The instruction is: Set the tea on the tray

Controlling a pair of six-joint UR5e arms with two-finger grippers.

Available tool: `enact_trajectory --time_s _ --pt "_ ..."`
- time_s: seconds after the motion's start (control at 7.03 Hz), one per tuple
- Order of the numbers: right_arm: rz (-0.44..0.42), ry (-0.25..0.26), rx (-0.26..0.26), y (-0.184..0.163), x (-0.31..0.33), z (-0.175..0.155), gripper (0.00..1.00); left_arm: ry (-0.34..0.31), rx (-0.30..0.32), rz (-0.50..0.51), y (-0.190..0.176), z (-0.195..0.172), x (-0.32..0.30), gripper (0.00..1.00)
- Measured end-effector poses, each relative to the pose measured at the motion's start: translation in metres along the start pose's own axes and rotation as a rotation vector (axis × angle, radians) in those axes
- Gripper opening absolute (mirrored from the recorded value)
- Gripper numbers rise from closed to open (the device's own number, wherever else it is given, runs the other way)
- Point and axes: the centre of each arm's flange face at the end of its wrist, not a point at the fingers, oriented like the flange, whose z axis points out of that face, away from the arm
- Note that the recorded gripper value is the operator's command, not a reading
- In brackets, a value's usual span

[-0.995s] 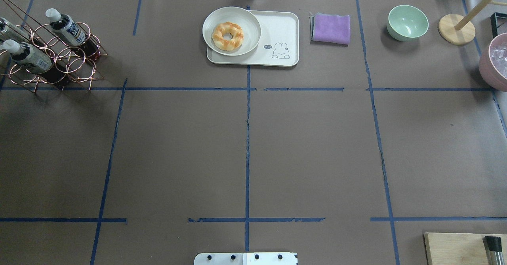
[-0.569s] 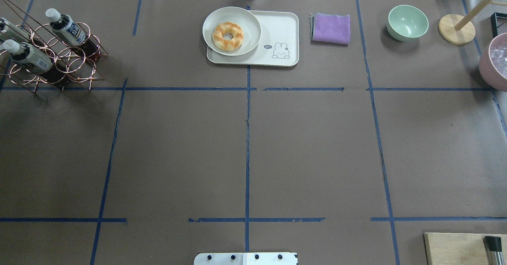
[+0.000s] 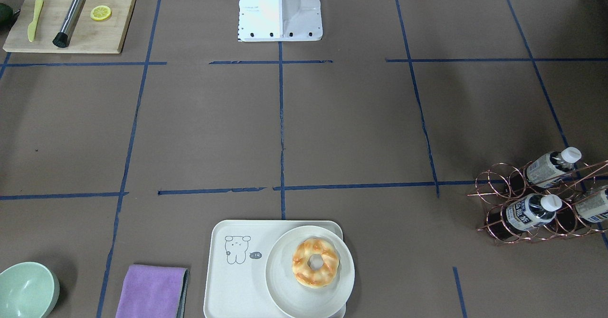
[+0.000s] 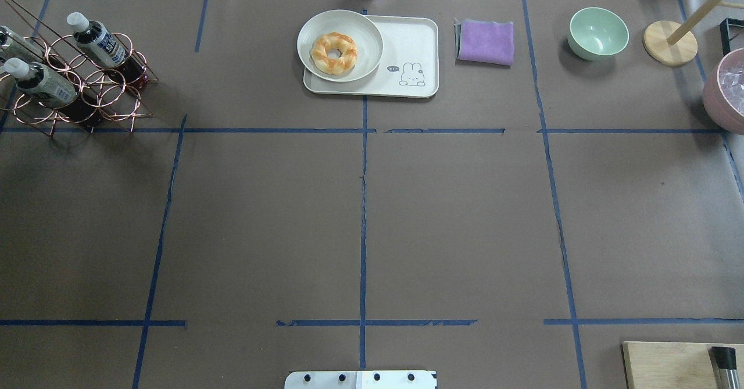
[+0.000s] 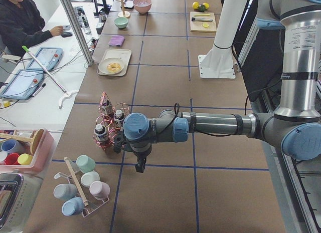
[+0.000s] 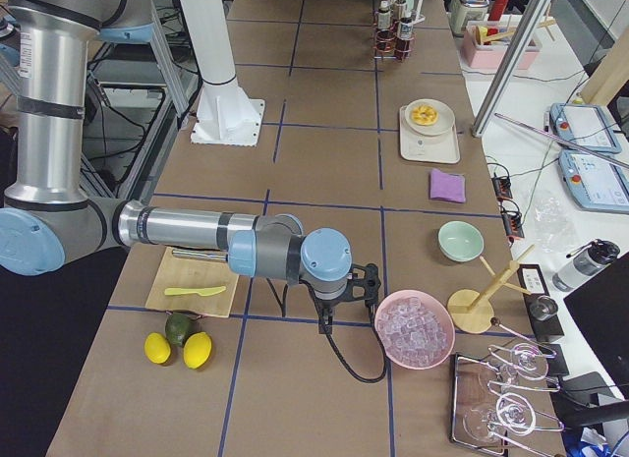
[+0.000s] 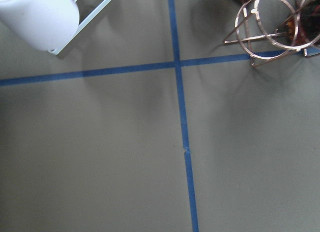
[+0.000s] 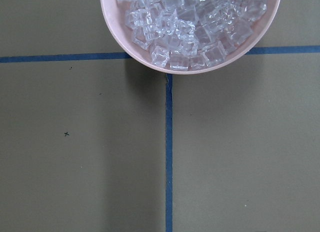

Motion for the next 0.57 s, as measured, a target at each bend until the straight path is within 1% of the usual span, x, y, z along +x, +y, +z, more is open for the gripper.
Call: enact_trajectory --time_s 0.14,0.43,0.57 --pt "0.0 -0.001 0.0 0.0 0.0 0.0 1.0 -0.007 0.035 0.041 -0.005 -0.015 0.017 1.0" --pt "0.001 -0.002 0.0 0.001 0.0 0.0 1.0 -0.024 0.128 0.13 -0.013 -0.049 0.058 1.0" --pt "-0.002 -0.002 0.002 0.001 -0.001 -0.001 1.0 -0.024 0.177 0.145 -0.016 -0.061 0.083 1.0"
